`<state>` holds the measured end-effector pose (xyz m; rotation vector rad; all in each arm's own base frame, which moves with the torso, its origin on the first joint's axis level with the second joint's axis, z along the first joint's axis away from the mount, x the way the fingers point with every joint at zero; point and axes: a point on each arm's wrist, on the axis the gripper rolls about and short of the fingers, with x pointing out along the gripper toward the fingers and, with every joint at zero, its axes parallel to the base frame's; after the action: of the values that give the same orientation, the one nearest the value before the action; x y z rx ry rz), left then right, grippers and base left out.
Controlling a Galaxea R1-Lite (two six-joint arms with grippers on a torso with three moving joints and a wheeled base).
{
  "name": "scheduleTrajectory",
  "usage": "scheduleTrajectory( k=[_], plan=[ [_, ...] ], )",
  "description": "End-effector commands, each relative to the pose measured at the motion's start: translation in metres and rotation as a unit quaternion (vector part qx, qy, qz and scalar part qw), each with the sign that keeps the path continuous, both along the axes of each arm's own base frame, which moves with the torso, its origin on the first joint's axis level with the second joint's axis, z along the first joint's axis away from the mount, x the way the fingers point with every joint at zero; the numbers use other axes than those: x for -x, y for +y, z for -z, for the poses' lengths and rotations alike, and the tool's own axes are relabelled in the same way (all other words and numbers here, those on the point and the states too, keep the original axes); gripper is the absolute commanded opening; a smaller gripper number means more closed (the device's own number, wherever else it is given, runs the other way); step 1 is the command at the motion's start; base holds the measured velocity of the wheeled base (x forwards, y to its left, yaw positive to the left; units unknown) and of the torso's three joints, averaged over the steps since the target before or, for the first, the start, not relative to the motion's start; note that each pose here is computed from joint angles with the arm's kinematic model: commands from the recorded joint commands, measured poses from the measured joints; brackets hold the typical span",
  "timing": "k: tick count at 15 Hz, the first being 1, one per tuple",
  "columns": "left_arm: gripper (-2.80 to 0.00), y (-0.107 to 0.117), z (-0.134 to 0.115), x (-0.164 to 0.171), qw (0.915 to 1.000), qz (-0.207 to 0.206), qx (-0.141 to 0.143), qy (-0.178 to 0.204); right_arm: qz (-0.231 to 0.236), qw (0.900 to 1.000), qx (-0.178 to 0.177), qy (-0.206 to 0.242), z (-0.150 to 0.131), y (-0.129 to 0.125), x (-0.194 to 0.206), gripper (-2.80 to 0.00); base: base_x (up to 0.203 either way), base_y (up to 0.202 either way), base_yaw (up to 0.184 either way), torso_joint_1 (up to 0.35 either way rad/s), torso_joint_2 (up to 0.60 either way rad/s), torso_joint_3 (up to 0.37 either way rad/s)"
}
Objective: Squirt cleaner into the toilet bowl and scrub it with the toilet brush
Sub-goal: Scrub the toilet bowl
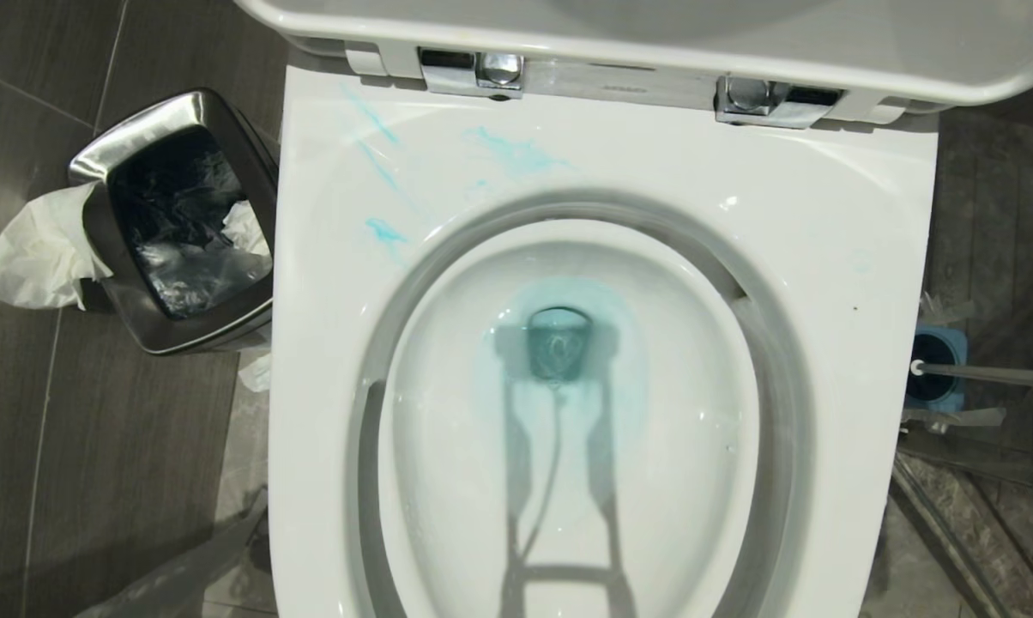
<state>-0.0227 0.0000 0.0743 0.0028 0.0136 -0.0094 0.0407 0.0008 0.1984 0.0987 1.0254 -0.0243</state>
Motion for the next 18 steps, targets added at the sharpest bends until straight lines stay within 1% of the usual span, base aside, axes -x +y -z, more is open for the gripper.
scheduleTrajectory(
  k=[1, 2, 3, 4, 5, 6, 7, 8, 9, 11, 14, 15, 17, 18],
  plan=[
    [-2.8, 0.0, 0.0, 0.0, 1.0, 0.001, 0.0, 0.001, -0.007, 1.0, 0.001, 0.028, 0.008, 0.0, -0.021, -2.8, 0.0, 0.0, 0.0, 0.0, 0.0, 0.0],
    [-2.8, 0.0, 0.0, 0.0, 1.0, 0.0, 0.0, 0.001, -0.006, 1.0, 0.001, -0.006, 0.008, 0.0, -0.031, -2.8, 0.0, 0.0, 0.0, 0.0, 0.0, 0.0],
    [-2.8, 0.0, 0.0, 0.0, 1.0, 0.0, 0.0, 0.001, -0.007, 0.998, 0.003, -0.059, 0.012, 0.0, -0.043, -2.8, 0.0, 0.0, 0.0, 0.0, 0.0, 0.0],
    [-2.8, 0.0, 0.0, 0.0, 1.0, 0.0, 0.0, 0.001, -0.015, 0.992, 0.01, -0.128, 0.015, -0.001, -0.056, -2.8, 0.0, 0.0, 0.0, 0.0, 0.0, 0.0],
    [-2.8, 0.0, 0.0, 0.0, 1.0, 0.0, 0.0, 0.001, -0.029, 0.98, 0.021, -0.195, 0.02, -0.001, -0.067, -2.8, 0.0, 0.0, 0.0, 0.0, 0.0, 0.0],
    [-2.8, 0.0, 0.0, 0.0, 1.0, 0.001, 0.0, 0.001, -0.046, 0.965, 0.033, -0.257, 0.028, -0.001, -0.074, -2.8, 0.0, 0.0, 0.0, 0.0, 0.0, 0.0],
    [-2.8, 0.0, 0.0, 0.0, 1.0, 0.0, 0.0, 0.001, -0.065, 0.953, 0.04, -0.294, 0.039, -0.001, -0.076, -2.8, 0.0, 0.0, 0.0, 0.0, 0.0, 0.0],
    [-2.8, 0.0, 0.0, 0.0, 1.0, 0.001, 0.0, 0.001, -0.083, 0.944, 0.045, -0.317, 0.047, -0.001, -0.076, -2.8, 0.0, 0.0, 0.0, 0.0, 0.0, 0.0],
    [-2.8, 0.0, 0.0, 0.0, 1.0, 0.001, 0.0, 0.001, -0.093, 0.938, 0.051, -0.33, 0.054, -0.002, -0.074, -2.8, 0.0, 0.0, 0.0, 0.0, 0.0, 0.0],
    [-2.8, 0.0, 0.0, 0.0, 1.0, 0.0, 0.0, 0.001, -0.095, 0.924, 0.062, -0.366, 0.06, -0.003, -0.071, -2.8, 0.0, 0.0, 0.0, 0.0, 0.0, 0.0],
    [-2.8, 0.0, 0.0, 0.0, 1.0, 0.0, 0.0, 0.001, -0.107, 0.894, 0.078, -0.427, 0.066, -0.003, -0.061, -2.8, 0.0, 0.0, 0.0, 0.0, 0.0, 0.0],
    [-2.8, 0.0, 0.0, 0.0, 1.0, 0.001, 0.0, 0.001, -0.116, 0.888, 0.087, -0.437, 0.066, -0.004, -0.059, -2.8, 0.0, 0.0, 0.0, 0.0, 0.0, 0.0],
    [-2.8, 0.0, 0.0, 0.0, 1.0, 0.001, 0.0, 0.001, -0.108, 0.889, 0.094, -0.435, 0.066, -0.006, -0.059, -2.8, 0.0, 0.0, 0.0, 0.0, 0.0, 0.0],
    [-2.8, 0.0, 0.0, 0.0, 1.0, 0.0, 0.0, 0.001, -0.105, 0.89, 0.093, -0.433, 0.066, -0.007, -0.059, 0.0, 0.0, 0.0, 0.0, 0.0, 0.0, 0.0]
  ],
)
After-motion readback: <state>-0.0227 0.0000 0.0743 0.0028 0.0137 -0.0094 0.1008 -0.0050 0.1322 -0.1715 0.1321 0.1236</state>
